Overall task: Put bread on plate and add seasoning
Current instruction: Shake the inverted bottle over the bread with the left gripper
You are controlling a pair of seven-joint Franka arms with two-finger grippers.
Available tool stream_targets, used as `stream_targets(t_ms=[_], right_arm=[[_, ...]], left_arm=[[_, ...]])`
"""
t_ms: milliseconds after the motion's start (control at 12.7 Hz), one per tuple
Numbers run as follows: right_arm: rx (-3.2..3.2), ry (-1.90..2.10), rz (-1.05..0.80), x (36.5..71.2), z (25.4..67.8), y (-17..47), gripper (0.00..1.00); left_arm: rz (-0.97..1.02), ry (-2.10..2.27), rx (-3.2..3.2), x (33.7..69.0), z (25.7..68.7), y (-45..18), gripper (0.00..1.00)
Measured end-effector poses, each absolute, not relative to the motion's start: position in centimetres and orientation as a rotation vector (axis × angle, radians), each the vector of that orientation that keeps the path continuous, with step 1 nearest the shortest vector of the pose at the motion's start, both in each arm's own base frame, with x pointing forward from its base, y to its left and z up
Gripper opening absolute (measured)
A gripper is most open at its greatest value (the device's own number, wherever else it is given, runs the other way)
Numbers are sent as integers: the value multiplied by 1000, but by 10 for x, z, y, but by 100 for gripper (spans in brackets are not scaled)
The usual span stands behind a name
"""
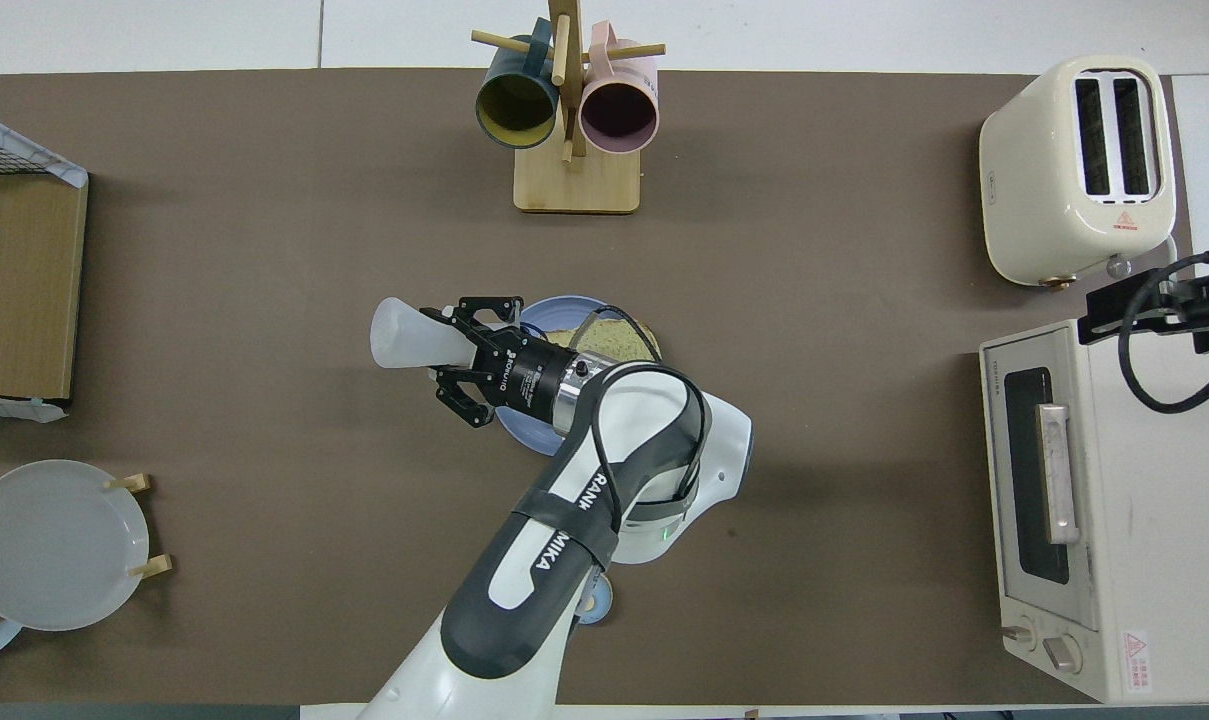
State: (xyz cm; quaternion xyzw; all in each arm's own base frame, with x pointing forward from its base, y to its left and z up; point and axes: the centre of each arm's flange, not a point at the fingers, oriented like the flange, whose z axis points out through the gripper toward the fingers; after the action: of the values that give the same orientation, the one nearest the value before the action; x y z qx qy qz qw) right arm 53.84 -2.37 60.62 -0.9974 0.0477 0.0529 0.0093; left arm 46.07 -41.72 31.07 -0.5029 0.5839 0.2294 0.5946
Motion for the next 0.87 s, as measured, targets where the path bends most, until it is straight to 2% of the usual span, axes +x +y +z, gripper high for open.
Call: stream_targets(t_ms=[236, 551, 708, 865], right_arm=[[-3115, 146, 165, 538, 606, -26, 100], [-3110, 181, 185, 534, 608, -43, 100], [-3108, 191, 184, 533, 608, -47, 100], [-3109, 179, 183, 533, 609, -42, 100]], left_arm=[[498, 1346, -1124, 451, 317, -432, 46], [420, 1388, -1067, 412, 324, -473, 46], [422, 1386, -1068, 414, 323, -470, 46], [447, 1375, -1099, 439, 321, -450, 46]])
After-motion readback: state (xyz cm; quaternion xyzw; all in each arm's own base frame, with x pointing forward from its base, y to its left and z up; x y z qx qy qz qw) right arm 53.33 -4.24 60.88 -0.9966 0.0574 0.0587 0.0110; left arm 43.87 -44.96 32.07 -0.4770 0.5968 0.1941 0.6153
